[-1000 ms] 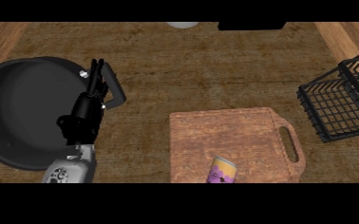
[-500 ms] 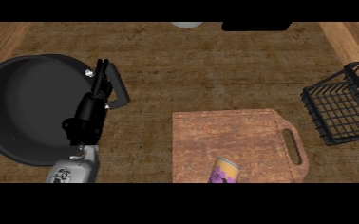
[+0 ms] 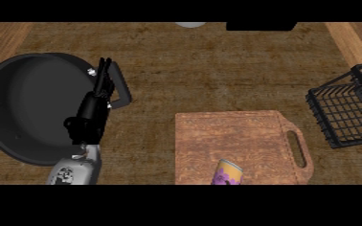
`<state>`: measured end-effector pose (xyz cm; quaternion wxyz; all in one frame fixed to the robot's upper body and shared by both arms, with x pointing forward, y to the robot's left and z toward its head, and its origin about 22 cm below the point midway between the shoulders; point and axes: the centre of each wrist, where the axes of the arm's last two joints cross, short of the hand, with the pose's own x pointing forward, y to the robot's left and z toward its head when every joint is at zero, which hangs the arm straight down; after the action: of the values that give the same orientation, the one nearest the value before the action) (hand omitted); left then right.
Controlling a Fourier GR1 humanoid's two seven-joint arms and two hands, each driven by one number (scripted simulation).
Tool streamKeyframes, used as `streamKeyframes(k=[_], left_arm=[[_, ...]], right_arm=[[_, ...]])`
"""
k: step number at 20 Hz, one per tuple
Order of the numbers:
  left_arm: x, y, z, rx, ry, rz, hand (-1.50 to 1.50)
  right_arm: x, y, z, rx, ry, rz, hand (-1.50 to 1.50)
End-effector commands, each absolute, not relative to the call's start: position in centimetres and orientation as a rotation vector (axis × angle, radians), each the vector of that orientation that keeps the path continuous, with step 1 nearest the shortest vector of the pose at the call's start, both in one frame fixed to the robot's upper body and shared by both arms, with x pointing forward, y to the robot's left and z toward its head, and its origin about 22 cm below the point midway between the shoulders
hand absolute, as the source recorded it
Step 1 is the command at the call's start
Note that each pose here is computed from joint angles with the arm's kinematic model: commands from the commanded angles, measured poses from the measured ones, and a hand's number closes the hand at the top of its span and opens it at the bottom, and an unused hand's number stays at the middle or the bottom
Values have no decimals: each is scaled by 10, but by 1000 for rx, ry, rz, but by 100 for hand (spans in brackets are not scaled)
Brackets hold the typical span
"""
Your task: Pick the croissant from the cutting board and place it in the tiered basket
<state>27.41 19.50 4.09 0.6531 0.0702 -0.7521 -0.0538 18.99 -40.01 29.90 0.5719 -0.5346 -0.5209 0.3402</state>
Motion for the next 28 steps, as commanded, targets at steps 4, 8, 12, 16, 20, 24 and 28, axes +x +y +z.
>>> streamKeyframes(k=[4,8,12,16,20,24,28], left_arm=[[270,200,40,167,-1661,-114,0],[279,204,30,185,-1657,-104,0],[265,197,37,159,-1656,-115,0],[259,198,40,180,-1658,-121,0],[270,193,30,193,-1666,-119,0],[273,211,42,227,-1660,-91,0],[271,205,27,201,-1659,-93,0]], right_arm=[[227,-425,279,-1325,-1176,842,150],[244,-433,273,-1318,-1144,846,150],[261,-459,240,-1108,-1153,573,-150],[269,-451,240,-992,-1233,545,-150],[269,-467,239,-927,-1337,369,-150],[233,-510,261,-973,-1398,115,-150],[200,-556,272,-991,-1322,-3,-150]])
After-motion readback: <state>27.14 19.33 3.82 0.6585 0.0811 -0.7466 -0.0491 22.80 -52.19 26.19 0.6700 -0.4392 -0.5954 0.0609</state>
